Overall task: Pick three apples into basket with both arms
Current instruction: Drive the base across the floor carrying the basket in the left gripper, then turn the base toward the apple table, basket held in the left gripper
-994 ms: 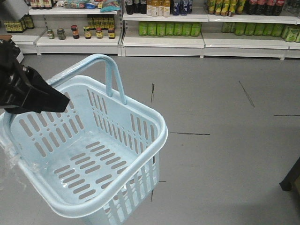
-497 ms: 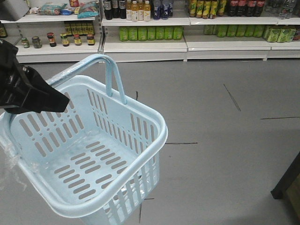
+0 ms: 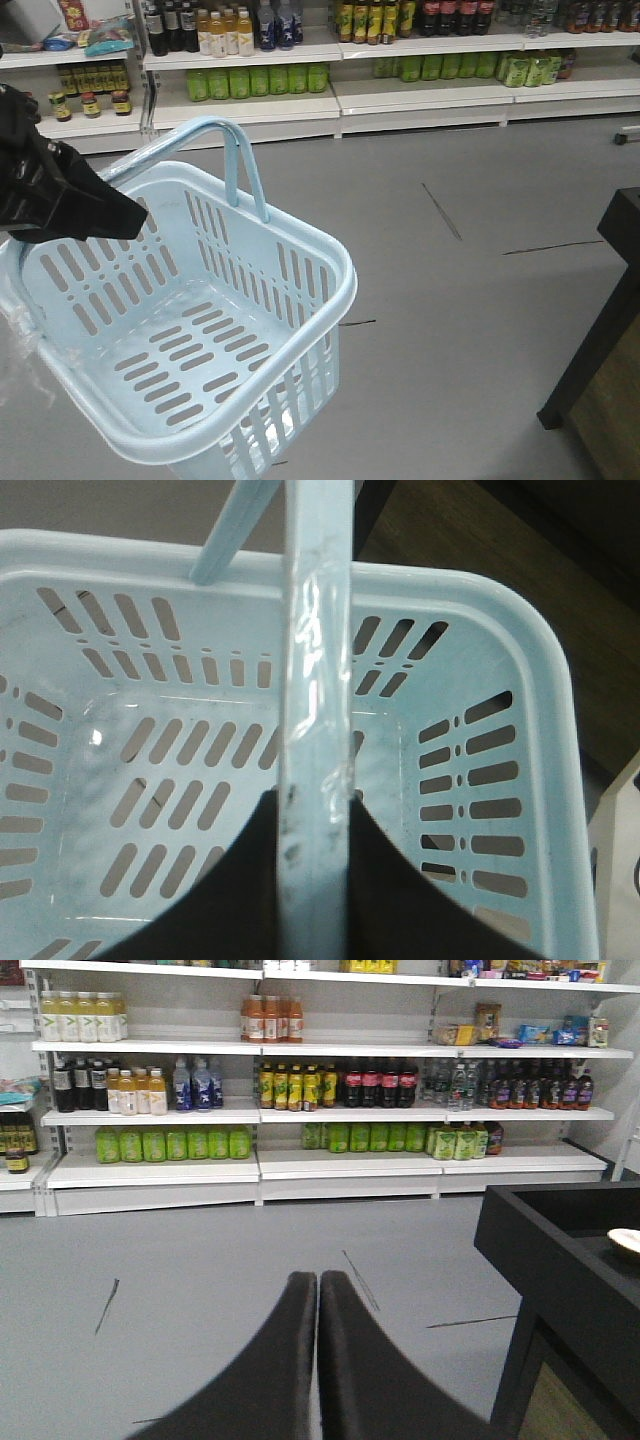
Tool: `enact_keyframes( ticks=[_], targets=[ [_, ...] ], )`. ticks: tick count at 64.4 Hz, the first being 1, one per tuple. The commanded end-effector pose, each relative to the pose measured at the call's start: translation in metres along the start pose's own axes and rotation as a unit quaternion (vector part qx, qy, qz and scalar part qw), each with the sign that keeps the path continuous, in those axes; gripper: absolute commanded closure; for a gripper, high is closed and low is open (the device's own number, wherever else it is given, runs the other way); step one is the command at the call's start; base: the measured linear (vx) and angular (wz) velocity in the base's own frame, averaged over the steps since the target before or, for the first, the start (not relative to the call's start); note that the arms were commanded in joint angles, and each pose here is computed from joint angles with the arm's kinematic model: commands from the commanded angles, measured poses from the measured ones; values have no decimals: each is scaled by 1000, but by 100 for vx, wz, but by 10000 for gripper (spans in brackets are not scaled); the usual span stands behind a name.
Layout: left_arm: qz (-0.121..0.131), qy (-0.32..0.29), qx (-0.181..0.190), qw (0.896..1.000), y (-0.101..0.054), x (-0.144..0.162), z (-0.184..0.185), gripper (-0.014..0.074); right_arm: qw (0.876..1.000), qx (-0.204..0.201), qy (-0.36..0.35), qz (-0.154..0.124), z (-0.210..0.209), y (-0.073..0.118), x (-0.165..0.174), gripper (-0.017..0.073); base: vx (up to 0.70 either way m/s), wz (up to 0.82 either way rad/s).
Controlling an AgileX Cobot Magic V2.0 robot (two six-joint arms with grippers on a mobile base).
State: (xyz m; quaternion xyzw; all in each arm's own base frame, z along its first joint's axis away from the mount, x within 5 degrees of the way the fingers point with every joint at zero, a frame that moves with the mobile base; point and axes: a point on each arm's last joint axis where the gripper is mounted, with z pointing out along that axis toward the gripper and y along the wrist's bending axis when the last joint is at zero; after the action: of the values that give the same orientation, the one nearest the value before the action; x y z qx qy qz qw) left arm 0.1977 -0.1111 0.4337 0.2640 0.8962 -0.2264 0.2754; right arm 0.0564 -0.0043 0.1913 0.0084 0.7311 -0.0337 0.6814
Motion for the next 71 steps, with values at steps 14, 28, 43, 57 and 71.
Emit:
enact_keyframes(
  ticks=[14, 28, 43, 57, 71],
  targets=[
    [3, -42, 18, 999, -10, -4, -15, 601, 999, -4, -35, -7, 0, 1, -4, 563, 17, -35],
    [3, -42, 18, 999, -10, -4, -15, 601, 999, -4, -35, -7, 0, 1, -4, 563, 13, -43],
    [3, -42, 18, 999, -10, -4, -15, 601, 999, -4, -35, -7, 0, 1, -4, 563, 12, -45],
    [3, -42, 18, 999, -10, -4, -15, 601, 999, -4, -35, -7, 0, 1, -4, 563, 11, -43],
    [3, -42, 18, 999, -10, -4, -15, 601, 999, -4, -35, -7, 0, 1, -4, 563, 11, -41]
  ],
)
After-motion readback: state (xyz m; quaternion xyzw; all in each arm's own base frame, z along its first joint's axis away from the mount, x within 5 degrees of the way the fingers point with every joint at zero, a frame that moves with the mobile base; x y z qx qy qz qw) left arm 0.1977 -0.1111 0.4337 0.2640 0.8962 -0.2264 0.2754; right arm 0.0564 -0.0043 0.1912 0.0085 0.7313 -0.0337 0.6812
